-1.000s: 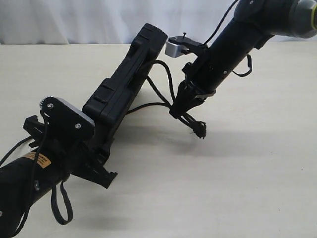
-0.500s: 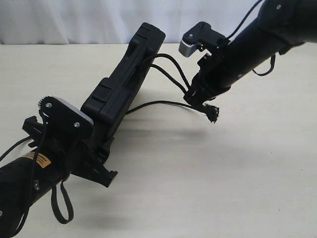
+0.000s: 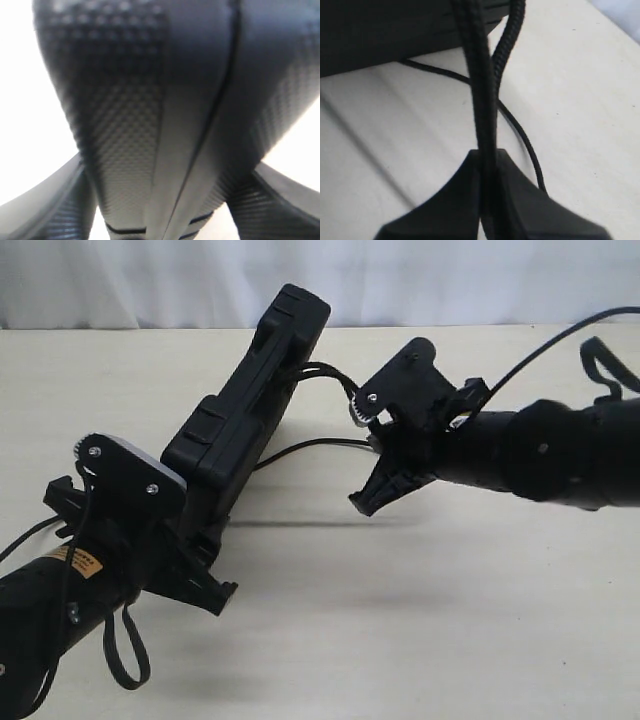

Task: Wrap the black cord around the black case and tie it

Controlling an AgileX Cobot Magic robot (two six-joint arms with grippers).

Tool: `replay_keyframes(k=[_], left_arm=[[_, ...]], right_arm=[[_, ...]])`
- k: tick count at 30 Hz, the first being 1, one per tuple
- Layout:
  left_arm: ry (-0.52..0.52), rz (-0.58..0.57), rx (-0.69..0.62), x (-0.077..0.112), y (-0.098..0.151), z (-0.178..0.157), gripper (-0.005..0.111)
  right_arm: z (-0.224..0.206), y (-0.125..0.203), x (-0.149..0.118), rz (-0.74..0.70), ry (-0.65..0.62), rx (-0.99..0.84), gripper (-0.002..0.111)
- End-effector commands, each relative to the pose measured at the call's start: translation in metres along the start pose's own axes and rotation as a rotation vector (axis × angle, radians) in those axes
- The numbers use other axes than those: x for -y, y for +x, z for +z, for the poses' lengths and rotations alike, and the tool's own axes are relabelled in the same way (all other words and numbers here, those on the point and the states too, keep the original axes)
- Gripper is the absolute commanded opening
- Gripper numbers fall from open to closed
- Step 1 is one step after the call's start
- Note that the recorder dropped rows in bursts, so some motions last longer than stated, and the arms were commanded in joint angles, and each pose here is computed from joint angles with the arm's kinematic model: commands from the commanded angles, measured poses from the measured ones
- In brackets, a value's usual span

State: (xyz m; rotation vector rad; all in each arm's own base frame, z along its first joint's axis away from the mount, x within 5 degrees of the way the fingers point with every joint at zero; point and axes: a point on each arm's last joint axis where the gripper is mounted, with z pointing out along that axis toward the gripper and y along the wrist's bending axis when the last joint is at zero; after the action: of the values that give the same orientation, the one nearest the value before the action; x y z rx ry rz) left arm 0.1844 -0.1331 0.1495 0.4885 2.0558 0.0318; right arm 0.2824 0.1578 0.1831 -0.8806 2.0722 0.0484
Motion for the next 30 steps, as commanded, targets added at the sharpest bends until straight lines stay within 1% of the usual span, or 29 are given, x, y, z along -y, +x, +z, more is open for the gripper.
replay_keyframes(k=[1, 4, 6, 8, 11, 15, 18, 22, 24, 27, 30], left_arm=[[0.028, -0.065, -0.078, 0.003, 0.009, 0.0, 0.0], [0.059, -0.07, -0.066, 0.006, 0.008, 0.0, 0.0], [0.108, -0.067, -0.058, 0.01, 0.007, 0.0, 0.0], [0.118, -0.063, -0.052, 0.011, 0.006, 0.0, 0.0], [0.12, -0.059, -0.051, 0.011, 0.006, 0.0, 0.0], [0.12, -0.059, -0.051, 0.011, 0.006, 0.0, 0.0], [0.123, -0.059, -0.055, 0.011, 0.007, 0.0, 0.0], [0.124, -0.059, -0.057, 0.012, 0.007, 0.0, 0.0], [0.125, -0.057, -0.056, 0.012, 0.007, 0.0, 0.0], [0.126, -0.056, -0.055, 0.012, 0.007, 0.0, 0.0], [0.13, -0.054, -0.06, 0.012, 0.007, 0.0, 0.0]], right_arm=[[-0.004, 0.011, 0.007, 0.07, 0.16, 0.072, 0.004], [-0.005, 0.011, 0.008, 0.069, 0.173, 0.078, 0.004], [-0.003, 0.012, 0.008, 0.068, 0.18, 0.079, 0.004], [0.002, 0.016, 0.007, 0.064, 0.179, 0.062, 0.004], [0.012, 0.022, 0.0, 0.048, 0.174, 0.04, 0.004], [0.017, 0.015, -0.02, -0.011, 0.193, 0.107, 0.004], [0.017, 0.011, -0.032, -0.013, 0.228, 0.145, 0.004], [0.02, 0.015, -0.043, -0.089, 0.263, 0.11, 0.004], [0.024, 0.018, -0.046, -0.122, 0.256, 0.091, 0.004], [0.028, 0.022, -0.047, -0.118, 0.256, 0.068, 0.004], [0.028, 0.023, -0.047, -0.162, 0.257, 0.061, 0.004]])
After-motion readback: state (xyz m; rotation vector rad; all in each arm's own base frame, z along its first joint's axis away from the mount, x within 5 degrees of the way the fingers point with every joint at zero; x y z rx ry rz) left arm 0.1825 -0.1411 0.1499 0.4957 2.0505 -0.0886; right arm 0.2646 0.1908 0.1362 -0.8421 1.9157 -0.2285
